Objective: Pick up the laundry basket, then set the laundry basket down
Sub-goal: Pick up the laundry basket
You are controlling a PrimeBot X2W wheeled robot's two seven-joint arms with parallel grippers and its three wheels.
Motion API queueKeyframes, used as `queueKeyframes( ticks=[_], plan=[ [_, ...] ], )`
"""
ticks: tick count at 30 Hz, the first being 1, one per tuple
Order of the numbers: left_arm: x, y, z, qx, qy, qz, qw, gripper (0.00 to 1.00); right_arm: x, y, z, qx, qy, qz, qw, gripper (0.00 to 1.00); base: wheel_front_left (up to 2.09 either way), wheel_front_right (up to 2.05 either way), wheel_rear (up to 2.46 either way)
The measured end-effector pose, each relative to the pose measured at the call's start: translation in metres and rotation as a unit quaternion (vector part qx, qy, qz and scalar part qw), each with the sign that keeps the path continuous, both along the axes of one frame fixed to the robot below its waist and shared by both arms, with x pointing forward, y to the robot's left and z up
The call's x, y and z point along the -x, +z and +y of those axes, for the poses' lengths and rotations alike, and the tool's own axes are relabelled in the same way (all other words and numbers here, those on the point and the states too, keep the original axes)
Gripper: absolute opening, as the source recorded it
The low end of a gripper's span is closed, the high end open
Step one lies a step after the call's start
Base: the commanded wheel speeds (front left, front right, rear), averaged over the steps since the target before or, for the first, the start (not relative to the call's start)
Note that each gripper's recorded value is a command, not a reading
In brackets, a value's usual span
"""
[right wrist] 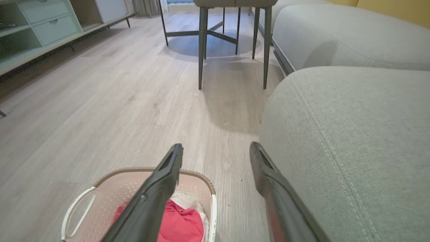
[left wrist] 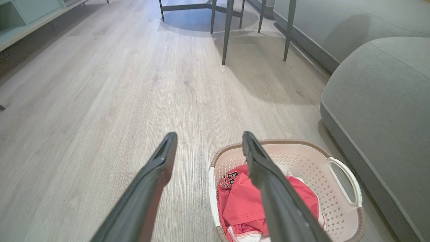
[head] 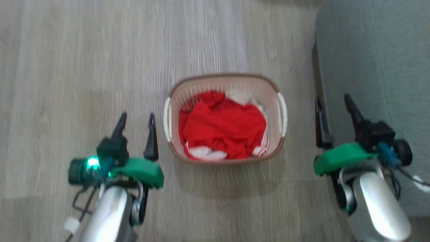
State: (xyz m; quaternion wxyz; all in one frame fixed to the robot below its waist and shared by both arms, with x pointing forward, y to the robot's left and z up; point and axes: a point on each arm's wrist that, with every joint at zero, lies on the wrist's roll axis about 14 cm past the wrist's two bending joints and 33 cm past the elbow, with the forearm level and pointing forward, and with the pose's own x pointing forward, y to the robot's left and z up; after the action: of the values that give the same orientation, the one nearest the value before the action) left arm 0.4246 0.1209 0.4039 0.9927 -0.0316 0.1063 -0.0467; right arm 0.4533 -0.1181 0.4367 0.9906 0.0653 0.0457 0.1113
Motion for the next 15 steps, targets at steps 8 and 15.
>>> queueKeyframes(
  ticks=[8,15],
  plan=[
    [-0.054,-0.041,-0.002,0.008,0.001,0.03,1.0,1.0,-0.051,-0.046,-0.001,0.012,-0.001,0.032,0.999,1.0,0.0,0.0,0.0],
    [-0.07,-0.091,-0.011,0.01,-0.013,0.079,0.997,1.0,-0.068,-0.097,0.0,0.015,0.002,0.079,0.997,1.0,0.0,0.0,0.0]
  ],
)
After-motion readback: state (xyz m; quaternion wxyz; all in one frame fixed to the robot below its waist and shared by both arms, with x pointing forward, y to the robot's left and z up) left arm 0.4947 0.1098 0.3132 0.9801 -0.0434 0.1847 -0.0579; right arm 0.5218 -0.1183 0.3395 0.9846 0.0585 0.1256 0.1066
